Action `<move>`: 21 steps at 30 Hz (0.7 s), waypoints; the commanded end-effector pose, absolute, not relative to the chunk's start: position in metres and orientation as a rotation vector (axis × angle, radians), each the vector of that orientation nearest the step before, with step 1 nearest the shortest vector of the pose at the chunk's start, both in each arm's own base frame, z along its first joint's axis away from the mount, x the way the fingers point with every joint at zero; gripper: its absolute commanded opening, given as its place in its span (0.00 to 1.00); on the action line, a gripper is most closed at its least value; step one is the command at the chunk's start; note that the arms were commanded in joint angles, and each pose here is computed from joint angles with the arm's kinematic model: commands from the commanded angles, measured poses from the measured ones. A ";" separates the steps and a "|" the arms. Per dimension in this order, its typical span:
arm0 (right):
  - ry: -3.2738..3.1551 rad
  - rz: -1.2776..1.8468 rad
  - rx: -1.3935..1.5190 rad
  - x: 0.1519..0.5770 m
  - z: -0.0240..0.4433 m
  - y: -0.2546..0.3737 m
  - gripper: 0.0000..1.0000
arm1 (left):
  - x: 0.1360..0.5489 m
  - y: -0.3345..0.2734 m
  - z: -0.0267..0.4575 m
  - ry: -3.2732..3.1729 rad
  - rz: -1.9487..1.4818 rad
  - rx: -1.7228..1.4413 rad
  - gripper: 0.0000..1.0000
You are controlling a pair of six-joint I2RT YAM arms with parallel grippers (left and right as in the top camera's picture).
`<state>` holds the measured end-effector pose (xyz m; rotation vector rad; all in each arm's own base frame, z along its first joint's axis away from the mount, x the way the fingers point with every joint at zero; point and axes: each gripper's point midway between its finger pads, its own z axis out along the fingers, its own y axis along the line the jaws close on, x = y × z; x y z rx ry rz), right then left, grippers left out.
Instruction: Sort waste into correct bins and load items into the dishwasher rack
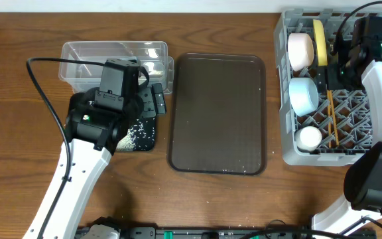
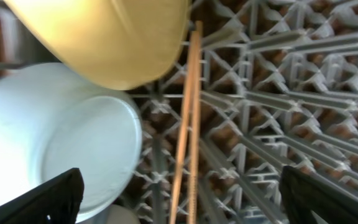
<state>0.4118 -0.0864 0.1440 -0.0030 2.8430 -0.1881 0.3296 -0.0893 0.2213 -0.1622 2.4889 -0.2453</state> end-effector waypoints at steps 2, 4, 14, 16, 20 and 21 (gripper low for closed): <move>2.688 0.115 -0.036 0.427 0.201 -0.048 0.99 | 0.331 -0.086 0.220 2.488 -0.227 -0.169 0.92; 2.637 0.197 -0.072 0.423 0.229 -0.032 0.99 | 0.331 -0.086 0.220 2.489 -0.227 -0.169 0.92; 2.311 0.301 -0.212 0.350 0.376 0.015 0.99 | 0.331 -0.086 0.220 2.489 -0.227 -0.169 0.92; 2.289 0.293 -0.216 0.333 0.387 0.017 0.99 | 0.331 -0.086 0.220 2.489 -0.227 -0.169 0.92; 2.237 0.158 -0.217 0.306 0.407 0.007 0.99 | 0.331 -0.086 0.220 2.488 -0.227 -0.169 0.92; 2.222 0.129 -0.207 0.300 0.413 0.004 0.99 | 0.331 -0.086 0.220 2.488 -0.227 -0.169 0.92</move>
